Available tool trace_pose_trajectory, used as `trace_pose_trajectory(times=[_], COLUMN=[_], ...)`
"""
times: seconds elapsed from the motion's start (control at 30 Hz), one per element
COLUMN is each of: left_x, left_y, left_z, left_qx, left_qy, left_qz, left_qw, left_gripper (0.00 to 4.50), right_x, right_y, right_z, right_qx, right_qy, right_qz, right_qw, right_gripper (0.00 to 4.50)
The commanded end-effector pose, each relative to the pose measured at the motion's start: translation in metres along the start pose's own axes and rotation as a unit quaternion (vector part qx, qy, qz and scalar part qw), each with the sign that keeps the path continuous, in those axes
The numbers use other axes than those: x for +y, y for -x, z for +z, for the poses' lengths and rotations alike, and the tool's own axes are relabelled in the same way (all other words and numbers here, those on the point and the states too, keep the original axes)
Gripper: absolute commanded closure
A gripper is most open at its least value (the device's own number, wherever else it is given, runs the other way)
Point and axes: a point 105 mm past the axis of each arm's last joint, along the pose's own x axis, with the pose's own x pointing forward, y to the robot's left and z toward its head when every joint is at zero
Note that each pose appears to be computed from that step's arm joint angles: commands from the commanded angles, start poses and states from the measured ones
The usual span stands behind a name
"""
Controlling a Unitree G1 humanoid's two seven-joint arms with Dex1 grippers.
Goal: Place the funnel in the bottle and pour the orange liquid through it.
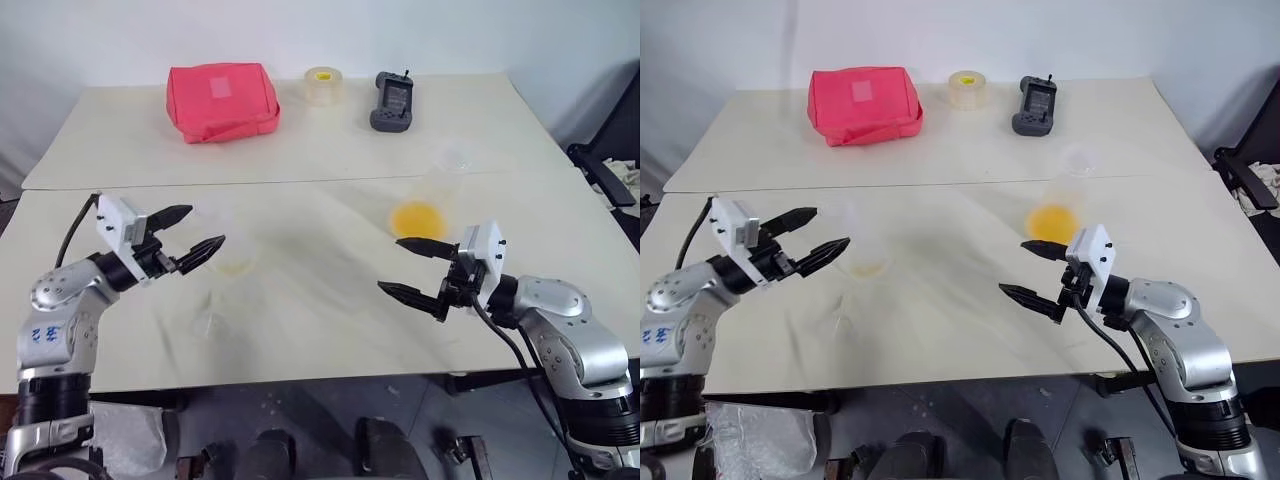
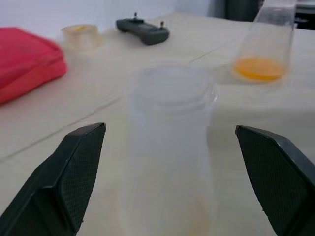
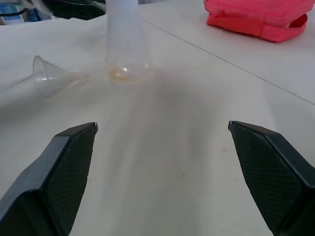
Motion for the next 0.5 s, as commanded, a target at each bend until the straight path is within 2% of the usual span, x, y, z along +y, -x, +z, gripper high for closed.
trace_pose_trajectory(times=[0.03,0.07,0.17,0.33,0.5], left_x=[0.006,0.007,0.006,0.007,0.000], left_y=[-0.008,-0.010,-0.013,-0.015,-0.024], left_z=[0.004,0.003,0.002,0.008,0.024], left_qx=[-0.013,-0.010,-0.014,-0.026,-0.048], left_qy=[-0.015,-0.016,-0.014,-0.017,-0.024], left_qz=[-0.002,-0.006,-0.016,-0.027,-0.074], left_qw=[1.000,1.000,1.000,0.999,0.996], left_gripper=[0.00,0.00,0.59,2.15,2.20], right_x=[0.004,0.004,0.004,0.004,0.005], right_y=[0.000,0.000,0.002,0.004,0.004], right_z=[0.013,0.013,0.014,0.018,0.023], right_qx=[-0.019,-0.020,-0.019,-0.024,-0.025], right_qy=[0.016,0.017,0.020,0.020,0.021], right_qz=[-0.001,-0.002,-0.006,-0.009,-0.002], right_qw=[1.000,1.000,1.000,0.999,0.999], right_gripper=[0.02,0.02,0.00,0.00,0.00])
